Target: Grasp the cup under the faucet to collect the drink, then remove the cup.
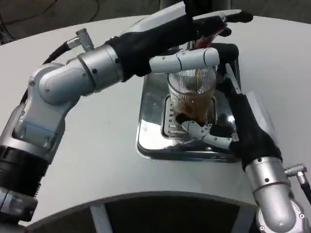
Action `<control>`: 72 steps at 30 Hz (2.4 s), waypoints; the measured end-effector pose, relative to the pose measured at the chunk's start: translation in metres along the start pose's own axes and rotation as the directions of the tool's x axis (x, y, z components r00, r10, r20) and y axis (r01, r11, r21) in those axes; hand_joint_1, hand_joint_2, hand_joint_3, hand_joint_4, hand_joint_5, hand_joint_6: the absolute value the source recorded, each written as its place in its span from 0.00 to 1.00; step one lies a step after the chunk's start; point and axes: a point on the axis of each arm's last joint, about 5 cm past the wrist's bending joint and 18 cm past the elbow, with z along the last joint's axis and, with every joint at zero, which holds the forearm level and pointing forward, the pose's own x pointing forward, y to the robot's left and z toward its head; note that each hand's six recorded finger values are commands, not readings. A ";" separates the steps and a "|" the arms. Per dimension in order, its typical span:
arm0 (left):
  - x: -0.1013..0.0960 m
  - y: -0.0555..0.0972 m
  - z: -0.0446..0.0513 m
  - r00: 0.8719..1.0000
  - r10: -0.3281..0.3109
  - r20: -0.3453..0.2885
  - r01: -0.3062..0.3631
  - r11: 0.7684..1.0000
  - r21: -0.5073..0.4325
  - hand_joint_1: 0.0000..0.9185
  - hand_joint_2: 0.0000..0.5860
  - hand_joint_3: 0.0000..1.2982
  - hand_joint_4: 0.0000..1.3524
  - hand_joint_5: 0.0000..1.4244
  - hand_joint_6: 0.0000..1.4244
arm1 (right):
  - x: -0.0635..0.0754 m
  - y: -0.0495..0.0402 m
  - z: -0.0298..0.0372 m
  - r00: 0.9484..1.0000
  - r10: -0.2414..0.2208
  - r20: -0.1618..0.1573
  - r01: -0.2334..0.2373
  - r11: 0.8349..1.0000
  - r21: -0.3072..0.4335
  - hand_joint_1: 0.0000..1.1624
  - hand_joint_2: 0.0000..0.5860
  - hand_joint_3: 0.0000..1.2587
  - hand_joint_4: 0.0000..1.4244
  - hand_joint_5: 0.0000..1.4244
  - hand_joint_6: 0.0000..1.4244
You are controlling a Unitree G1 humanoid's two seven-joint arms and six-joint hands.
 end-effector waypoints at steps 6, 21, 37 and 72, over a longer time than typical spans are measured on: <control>-0.001 0.001 -0.0002 1.000 -0.004 0.000 0.004 1.000 0.012 0.00 0.19 0.09 0.03 0.08 0.05 | 0.007 0.0054 0.0034 1.000 0.009 0.007 -0.009 1.000 0.012 0.73 0.37 0.00 0.01 0.08 0.04; -0.002 0.004 -0.0001 1.000 -0.008 -0.002 0.008 1.000 0.020 0.00 0.19 0.09 0.02 0.08 0.05 | 0.019 0.0152 0.0031 1.000 0.006 -0.017 -0.006 0.999 0.034 0.72 0.38 0.00 0.01 0.08 0.03; -0.002 0.009 -0.0003 1.000 -0.026 0.004 0.025 0.998 0.057 0.00 0.20 0.09 0.02 0.07 0.05 | 0.029 0.0215 0.0041 0.999 -0.004 -0.036 0.006 0.999 0.052 0.69 0.39 0.00 0.01 0.07 0.01; -0.001 0.010 -0.0021 0.999 -0.036 0.007 0.035 0.996 0.087 0.00 0.20 0.09 0.02 0.07 0.05 | 0.032 0.0387 0.0018 0.992 -0.076 -0.105 0.087 0.990 0.110 0.68 0.38 0.00 0.00 0.07 0.01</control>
